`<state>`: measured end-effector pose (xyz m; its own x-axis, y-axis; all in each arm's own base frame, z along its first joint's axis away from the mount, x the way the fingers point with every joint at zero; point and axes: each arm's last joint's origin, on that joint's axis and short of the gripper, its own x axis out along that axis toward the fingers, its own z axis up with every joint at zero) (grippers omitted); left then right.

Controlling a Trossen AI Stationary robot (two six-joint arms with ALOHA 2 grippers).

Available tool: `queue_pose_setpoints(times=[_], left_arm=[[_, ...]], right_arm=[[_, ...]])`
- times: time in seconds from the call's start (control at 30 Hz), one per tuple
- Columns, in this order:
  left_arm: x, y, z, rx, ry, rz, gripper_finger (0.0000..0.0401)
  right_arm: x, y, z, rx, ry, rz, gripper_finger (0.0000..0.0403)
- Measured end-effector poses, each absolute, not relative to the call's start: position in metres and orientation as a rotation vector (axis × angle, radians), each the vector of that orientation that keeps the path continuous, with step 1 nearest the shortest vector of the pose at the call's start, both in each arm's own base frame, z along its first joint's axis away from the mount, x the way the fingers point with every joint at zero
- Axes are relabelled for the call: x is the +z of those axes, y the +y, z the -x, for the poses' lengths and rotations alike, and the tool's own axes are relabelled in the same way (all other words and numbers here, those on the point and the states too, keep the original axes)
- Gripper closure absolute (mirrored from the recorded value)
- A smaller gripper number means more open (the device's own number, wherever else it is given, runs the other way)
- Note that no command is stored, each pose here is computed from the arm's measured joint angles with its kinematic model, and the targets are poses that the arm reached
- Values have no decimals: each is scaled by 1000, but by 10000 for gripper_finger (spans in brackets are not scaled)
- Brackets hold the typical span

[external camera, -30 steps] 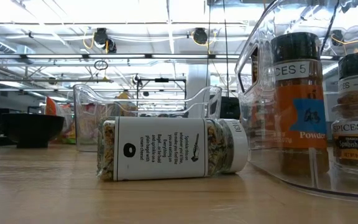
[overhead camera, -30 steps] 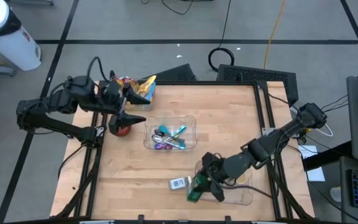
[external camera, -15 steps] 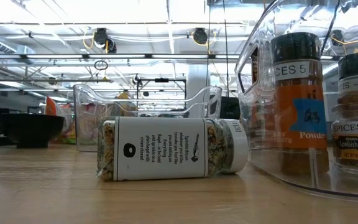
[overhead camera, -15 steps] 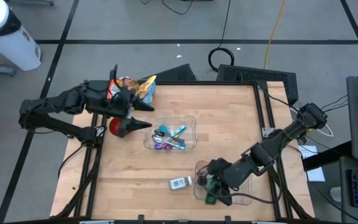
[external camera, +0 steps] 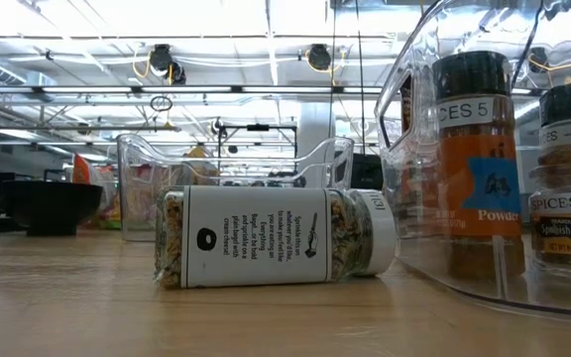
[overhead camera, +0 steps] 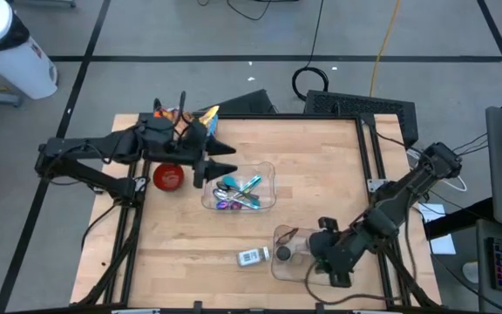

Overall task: Pick & Place Food Item
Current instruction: Put the green seasoning bottle into the bottom transparent bin

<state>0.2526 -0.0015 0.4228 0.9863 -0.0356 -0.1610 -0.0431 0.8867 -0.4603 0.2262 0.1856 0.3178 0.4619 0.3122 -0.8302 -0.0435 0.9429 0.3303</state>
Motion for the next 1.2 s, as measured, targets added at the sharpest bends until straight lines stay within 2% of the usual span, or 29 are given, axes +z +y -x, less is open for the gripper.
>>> queue_pose_setpoints(times=[0.2, 0.47, 0.87, 1.2], left_arm=[[428, -5, -275, 10, 8, 572, 52], [422, -19, -287, 9, -1, 638, 52], [420, -39, -287, 77, -15, 644, 52], [420, -40, -286, 77, -16, 662, 52]], right_arm=[[333, 181, -214, 230, 957, -171, 213], [330, 189, -209, 266, 910, -77, 213], [289, 205, -204, 300, 863, -11, 213], [247, 209, -208, 299, 930, 69, 213]])
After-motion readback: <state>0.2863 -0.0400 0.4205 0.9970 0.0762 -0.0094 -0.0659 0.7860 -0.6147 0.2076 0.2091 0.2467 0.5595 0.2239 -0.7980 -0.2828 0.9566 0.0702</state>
